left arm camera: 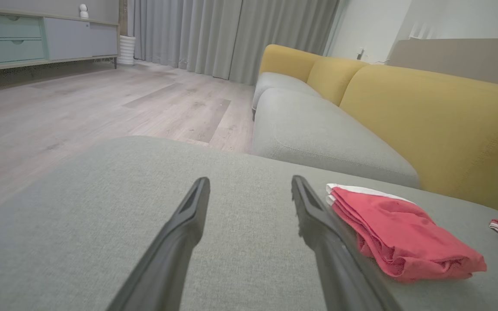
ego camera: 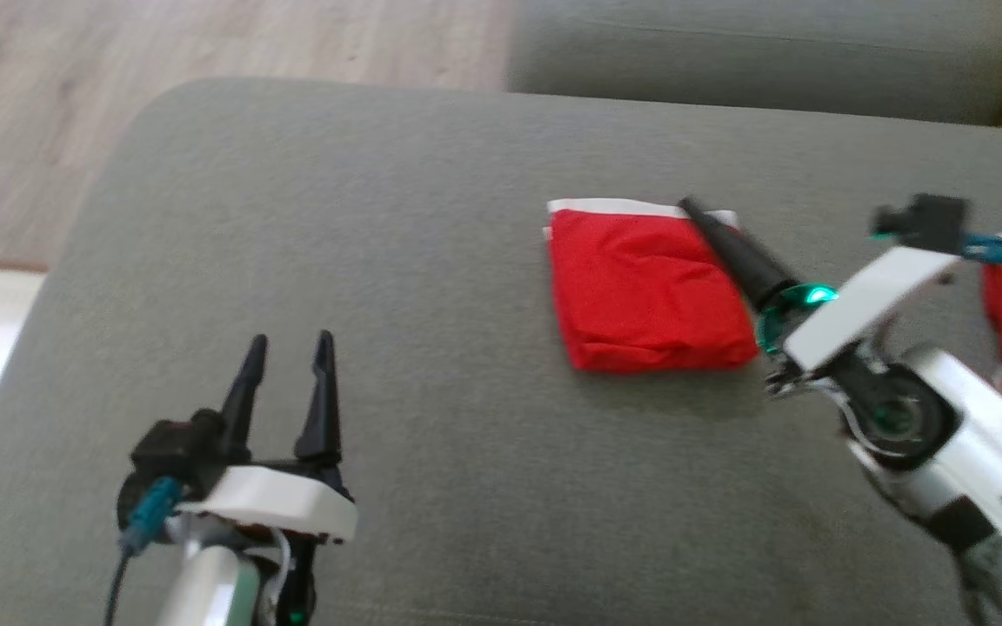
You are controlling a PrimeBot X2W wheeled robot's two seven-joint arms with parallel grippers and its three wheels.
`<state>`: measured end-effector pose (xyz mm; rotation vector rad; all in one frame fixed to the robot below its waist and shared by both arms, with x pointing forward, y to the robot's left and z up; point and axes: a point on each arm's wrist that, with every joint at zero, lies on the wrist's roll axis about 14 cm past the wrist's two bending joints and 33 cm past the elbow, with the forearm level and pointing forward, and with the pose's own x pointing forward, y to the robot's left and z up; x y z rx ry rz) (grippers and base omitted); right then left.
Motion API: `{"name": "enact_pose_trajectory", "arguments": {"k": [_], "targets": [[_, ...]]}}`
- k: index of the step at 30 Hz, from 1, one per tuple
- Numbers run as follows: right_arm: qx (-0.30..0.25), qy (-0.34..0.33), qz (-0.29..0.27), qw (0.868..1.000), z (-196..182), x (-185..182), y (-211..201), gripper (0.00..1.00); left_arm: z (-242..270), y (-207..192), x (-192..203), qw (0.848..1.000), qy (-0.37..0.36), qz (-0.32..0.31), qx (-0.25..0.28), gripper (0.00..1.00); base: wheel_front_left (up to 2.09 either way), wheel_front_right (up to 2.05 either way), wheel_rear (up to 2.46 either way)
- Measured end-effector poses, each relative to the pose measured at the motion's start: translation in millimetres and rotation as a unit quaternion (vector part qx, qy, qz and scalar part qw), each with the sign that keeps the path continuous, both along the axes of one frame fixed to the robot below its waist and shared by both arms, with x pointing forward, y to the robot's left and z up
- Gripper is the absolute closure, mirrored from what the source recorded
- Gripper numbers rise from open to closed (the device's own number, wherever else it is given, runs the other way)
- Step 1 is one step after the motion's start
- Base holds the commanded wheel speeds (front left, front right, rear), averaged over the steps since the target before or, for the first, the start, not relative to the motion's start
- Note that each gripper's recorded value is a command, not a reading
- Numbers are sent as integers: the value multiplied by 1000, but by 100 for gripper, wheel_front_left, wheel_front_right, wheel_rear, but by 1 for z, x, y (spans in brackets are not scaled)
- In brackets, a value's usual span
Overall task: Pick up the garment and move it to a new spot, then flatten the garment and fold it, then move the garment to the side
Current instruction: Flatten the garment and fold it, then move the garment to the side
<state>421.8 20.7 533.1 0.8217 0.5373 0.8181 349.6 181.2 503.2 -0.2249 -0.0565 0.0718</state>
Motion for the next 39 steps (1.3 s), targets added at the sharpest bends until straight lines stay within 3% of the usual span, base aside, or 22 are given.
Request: {"name": "enact_pose_trajectory", "arguments": {"k": [4,6,7,14,19,26,34,39], "targets": [[-24,-102,-84,991,25,13,-52,0,11,-6,9,1000,-18,-15,11,0,0,0,0],[-53,-156,-123,979,33,17,-79,0,14,-11,13,999,-24,-26,20,0,0,0,0],[-87,-206,-166,960,38,20,-109,0,18,-16,17,999,-31,-35,24,0,0,0,0],[-217,-235,-305,897,8,16,-215,0,29,-27,25,997,-48,-53,38,0,0,0,0],[-262,-264,-340,864,-3,-2,-223,0,28,-29,28,996,-48,-57,46,0,0,0,0],[-314,-252,-335,852,-42,-37,-208,0,10,-24,22,997,-20,-51,58,0,0,0,0],[-316,-261,-340,846,-39,-39,-201,0,8,-20,21,997,-16,-46,63,0,0,0,0],[-318,-260,-331,850,-42,-38,-196,0,7,-18,20,997,-14,-44,67,0,0,0,0]]}}
